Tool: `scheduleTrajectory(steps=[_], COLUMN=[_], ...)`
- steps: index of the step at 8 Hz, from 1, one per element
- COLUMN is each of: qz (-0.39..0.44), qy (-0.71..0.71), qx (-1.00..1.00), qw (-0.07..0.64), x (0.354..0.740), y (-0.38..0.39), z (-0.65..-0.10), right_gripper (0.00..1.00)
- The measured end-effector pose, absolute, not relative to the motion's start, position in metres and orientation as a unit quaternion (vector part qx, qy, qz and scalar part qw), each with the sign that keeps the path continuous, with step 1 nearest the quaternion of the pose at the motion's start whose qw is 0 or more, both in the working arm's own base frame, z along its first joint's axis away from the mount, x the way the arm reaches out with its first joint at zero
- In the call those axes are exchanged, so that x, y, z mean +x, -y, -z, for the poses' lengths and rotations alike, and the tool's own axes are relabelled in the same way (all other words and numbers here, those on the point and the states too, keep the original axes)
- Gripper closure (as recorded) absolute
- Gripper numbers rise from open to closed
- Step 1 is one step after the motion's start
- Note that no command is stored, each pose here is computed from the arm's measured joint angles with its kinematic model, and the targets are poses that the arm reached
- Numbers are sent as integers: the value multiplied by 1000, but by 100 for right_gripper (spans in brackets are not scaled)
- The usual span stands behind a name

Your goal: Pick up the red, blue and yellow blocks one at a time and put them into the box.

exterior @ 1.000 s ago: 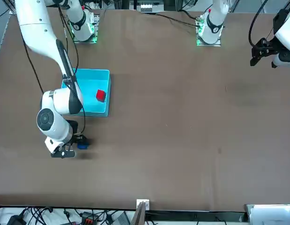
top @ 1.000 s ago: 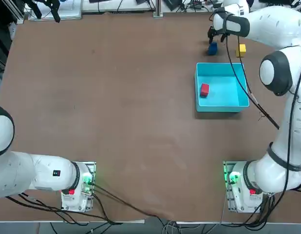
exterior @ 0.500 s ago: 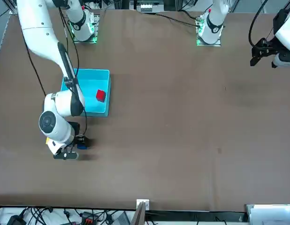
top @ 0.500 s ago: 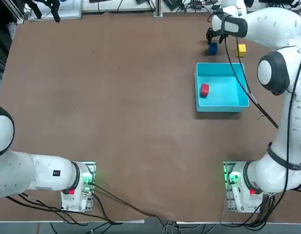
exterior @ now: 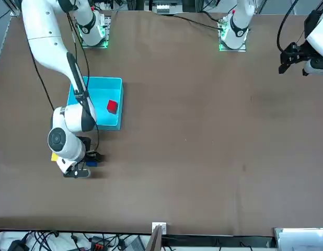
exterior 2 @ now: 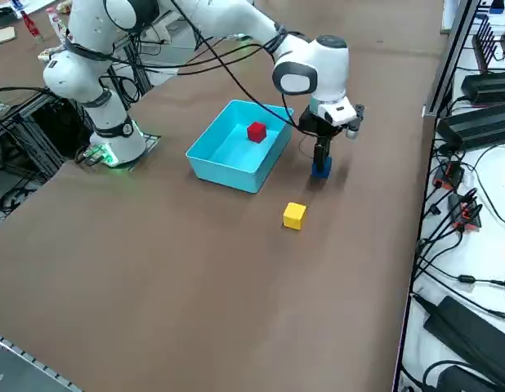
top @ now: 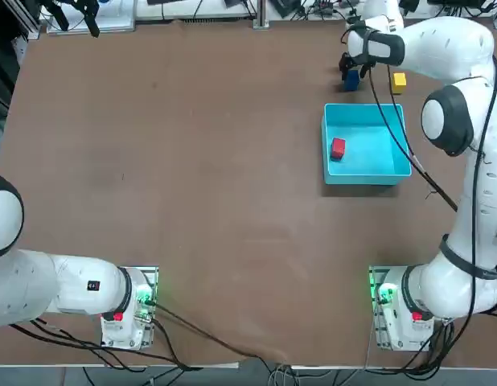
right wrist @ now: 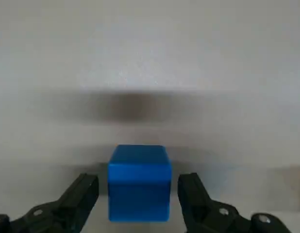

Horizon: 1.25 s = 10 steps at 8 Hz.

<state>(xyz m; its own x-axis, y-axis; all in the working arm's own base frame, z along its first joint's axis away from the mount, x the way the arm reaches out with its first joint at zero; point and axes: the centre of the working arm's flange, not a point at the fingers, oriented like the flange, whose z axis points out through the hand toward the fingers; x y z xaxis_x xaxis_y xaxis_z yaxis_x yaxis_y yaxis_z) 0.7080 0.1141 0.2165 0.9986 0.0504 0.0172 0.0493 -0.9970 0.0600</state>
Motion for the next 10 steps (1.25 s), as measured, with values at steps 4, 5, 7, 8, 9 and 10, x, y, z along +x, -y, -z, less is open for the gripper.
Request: scheduleTrajectory(steps=[4, 5, 7, 8, 9, 10], qz=[-6, -9, -12, -14, -5, 17], qy=[-51, -51, -51, -51, -52, -55], qx=[998, 998, 998, 998, 998, 998], qw=[31, 30, 29, 28, 28, 29], x=[708, 709, 711, 713, 712, 706], y=[-114, -113, -114, -115, -119, -126], z=[-212, -215, -218, -226, -246, -276], right_gripper=[21, 32, 32, 32, 32, 32])
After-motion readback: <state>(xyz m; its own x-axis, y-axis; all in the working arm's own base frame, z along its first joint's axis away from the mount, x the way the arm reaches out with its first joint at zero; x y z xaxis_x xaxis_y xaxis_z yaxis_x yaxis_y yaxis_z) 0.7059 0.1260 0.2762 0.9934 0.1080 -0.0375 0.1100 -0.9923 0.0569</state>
